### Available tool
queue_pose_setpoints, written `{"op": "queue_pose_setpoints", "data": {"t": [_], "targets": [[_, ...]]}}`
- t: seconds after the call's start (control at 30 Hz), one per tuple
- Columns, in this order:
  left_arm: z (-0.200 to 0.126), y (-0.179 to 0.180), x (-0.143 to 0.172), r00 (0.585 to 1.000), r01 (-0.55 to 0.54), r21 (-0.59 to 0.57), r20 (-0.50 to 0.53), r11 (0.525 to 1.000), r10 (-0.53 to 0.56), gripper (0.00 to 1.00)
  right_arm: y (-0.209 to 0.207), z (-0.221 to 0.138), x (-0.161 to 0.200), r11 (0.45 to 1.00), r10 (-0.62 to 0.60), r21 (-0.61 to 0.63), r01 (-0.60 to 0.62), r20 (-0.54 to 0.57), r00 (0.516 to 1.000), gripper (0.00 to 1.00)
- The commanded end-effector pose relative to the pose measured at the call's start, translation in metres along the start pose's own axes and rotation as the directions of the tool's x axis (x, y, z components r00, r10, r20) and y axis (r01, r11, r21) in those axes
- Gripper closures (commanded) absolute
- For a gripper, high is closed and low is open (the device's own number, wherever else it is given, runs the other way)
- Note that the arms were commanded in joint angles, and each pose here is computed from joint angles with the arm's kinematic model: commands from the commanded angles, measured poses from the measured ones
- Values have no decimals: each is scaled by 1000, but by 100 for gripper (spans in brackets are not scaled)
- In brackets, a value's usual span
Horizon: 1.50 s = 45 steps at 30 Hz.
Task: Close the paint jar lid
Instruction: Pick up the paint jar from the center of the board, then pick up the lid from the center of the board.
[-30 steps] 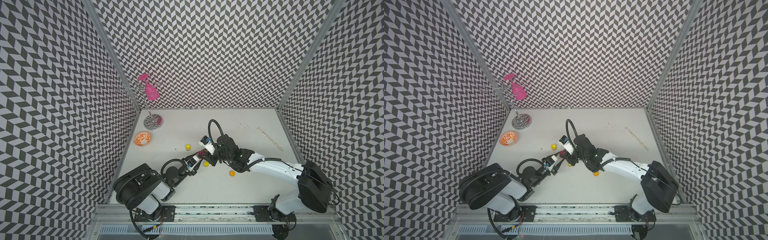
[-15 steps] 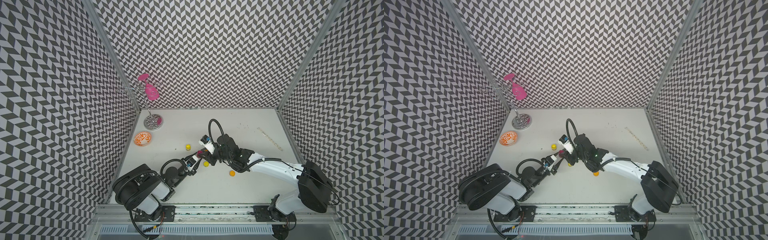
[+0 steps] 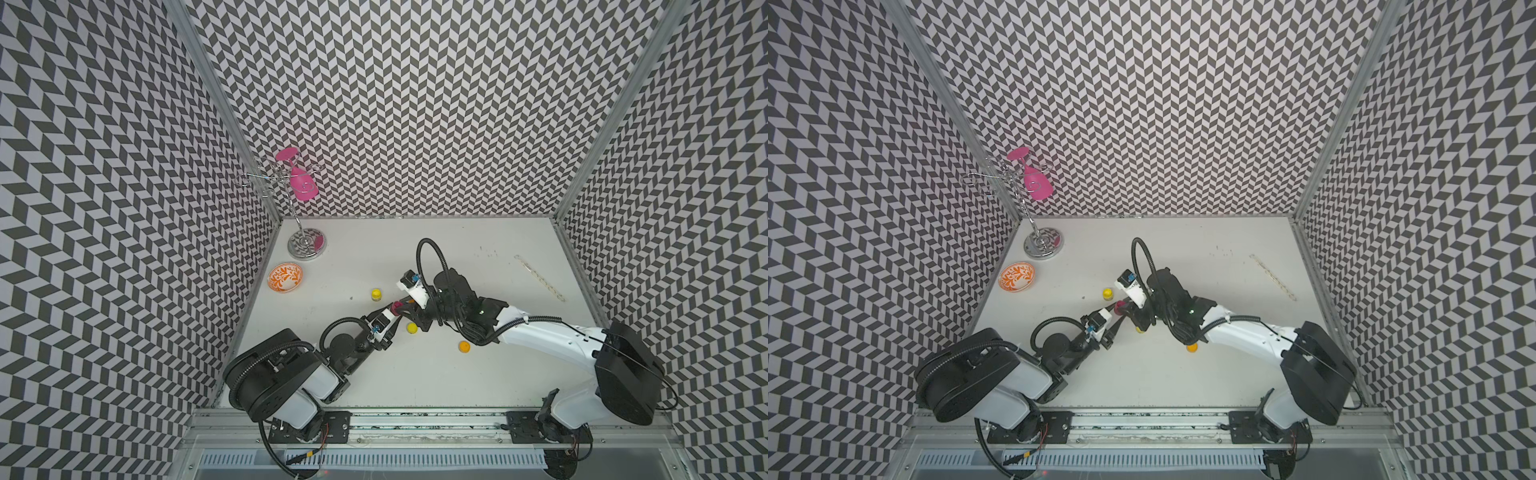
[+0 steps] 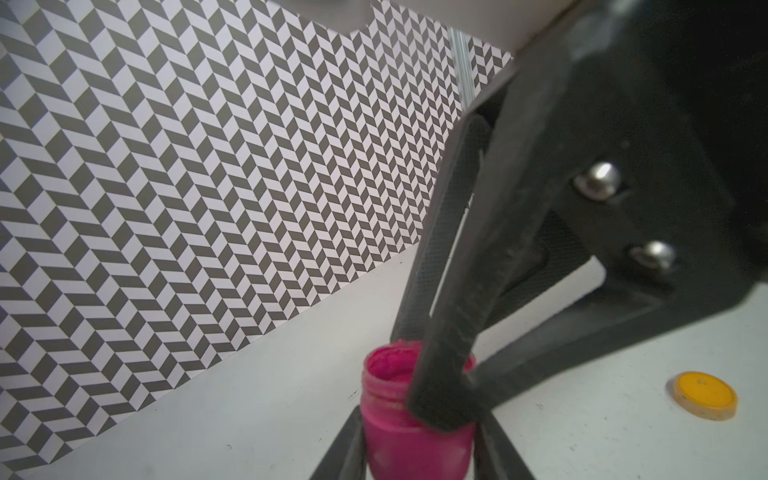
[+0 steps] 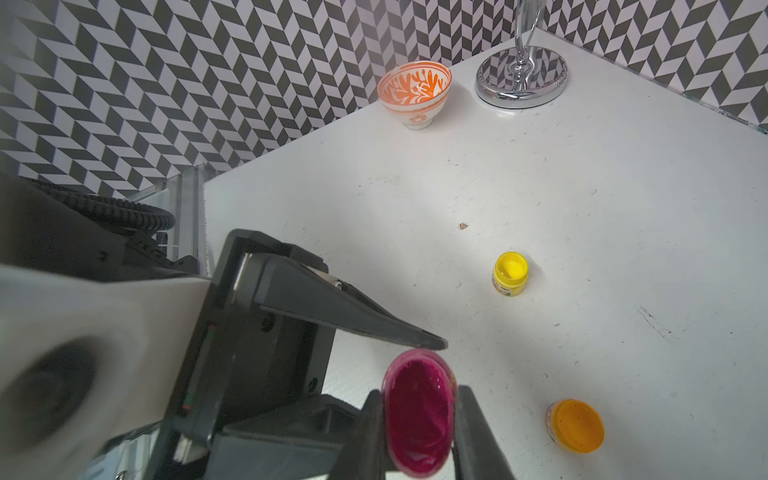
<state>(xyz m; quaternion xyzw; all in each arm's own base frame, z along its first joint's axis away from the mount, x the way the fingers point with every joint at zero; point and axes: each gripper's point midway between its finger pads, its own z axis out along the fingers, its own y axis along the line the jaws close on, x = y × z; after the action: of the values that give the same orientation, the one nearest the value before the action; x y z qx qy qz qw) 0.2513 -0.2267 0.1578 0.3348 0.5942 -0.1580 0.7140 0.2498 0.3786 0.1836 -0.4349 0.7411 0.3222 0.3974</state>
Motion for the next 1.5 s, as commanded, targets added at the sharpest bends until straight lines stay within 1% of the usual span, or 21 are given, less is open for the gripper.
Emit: {"op": "queue_pose_setpoints", "data": {"t": [0.0, 0.1, 0.3, 0.33, 0.37, 0.4, 0.47, 0.53, 0.6, 0.7, 0.83, 0.93, 1.03, 1.1, 1.13, 1.2, 1.27, 1.3, 1.37, 1.47], "targets": [[-16, 20, -80, 946, 12, -75, 325, 997, 13, 64, 11, 5, -13, 999, -17, -40, 19, 57, 998, 76], [-18, 19, -82, 944, -5, -73, 330, 997, 29, 71, 10, 6, -12, 999, -21, -31, 22, 51, 998, 76], [-18, 17, -81, 944, -17, -67, 327, 998, 38, 72, 8, 4, -13, 999, -26, -17, 27, 50, 998, 76], [-18, 17, -81, 944, -17, -66, 328, 998, 38, 72, 8, 3, -13, 999, -29, -16, 30, 50, 998, 75], [-18, 17, -81, 944, -17, -68, 327, 998, 38, 71, 5, 2, -13, 1000, -30, 0, 30, 48, 998, 70], [-17, 18, -81, 945, -19, -71, 325, 997, 41, 71, 3, 0, -14, 999, -35, 19, 34, 47, 998, 61], [-15, 17, -77, 949, -26, -70, 311, 997, 47, 71, -5, -6, -16, 997, -40, 72, 36, 55, 998, 48], [-12, 16, -73, 955, -33, -66, 292, 997, 51, 71, -14, -15, -20, 991, -37, 129, 27, 74, 997, 41], [-13, 17, -73, 955, -36, -72, 293, 997, 56, 70, -21, -27, -25, 984, -34, 176, 16, 103, 994, 38], [-15, 18, -71, 957, -43, -82, 282, 996, 64, 70, -25, -38, -30, 981, -31, 192, 4, 134, 991, 37], [-15, 18, -71, 960, -44, -80, 273, 996, 64, 70, -32, -49, -32, 976, -29, 218, -3, 145, 989, 37], [-16, 17, -73, 959, -46, -73, 278, 996, 64, 70, -52, -60, -31, 959, 3, 278, -45, 152, 988, 36], [-19, 13, -76, 956, -44, -43, 288, 998, 54, 69, -97, -76, -18, 911, 97, 383, -155, 166, 981, 35], [-22, 7, -79, 954, -42, -5, 297, 999, 42, 69, -135, -86, 3, 849, 169, 477, -228, 163, 972, 35], [-23, 4, -81, 951, -47, 13, 308, 999, 40, 69, -148, -91, 12, 812, 184, 532, -240, 157, 970, 35], [-26, -5, -87, 941, -56, 69, 336, 996, 30, 69, -170, -93, 32, 741, 223, 629, -237, 102, 969, 36], [-25, -16, -90, 938, -74, 133, 347, 988, 23, 69, -182, -89, 48, 701, 263, 679, -215, 34, 964, 37], [-25, -22, -90, 937, -82, 164, 349, 983, 20, 69, -186, -85, 57, 688, 289, 697, -201, -10, 957, 39], [-27, -29, -93, 930, -93, 201, 369, 975, 13, 69, -191, -76, 72, 680, 338, 710, -183, -81, 938, 42], [-38, -34, -101, 907, -107, 227, 421, 968, 1, 69, -198, -70, 93, 658, 376, 737, -152, -146, 915, 44]]}}
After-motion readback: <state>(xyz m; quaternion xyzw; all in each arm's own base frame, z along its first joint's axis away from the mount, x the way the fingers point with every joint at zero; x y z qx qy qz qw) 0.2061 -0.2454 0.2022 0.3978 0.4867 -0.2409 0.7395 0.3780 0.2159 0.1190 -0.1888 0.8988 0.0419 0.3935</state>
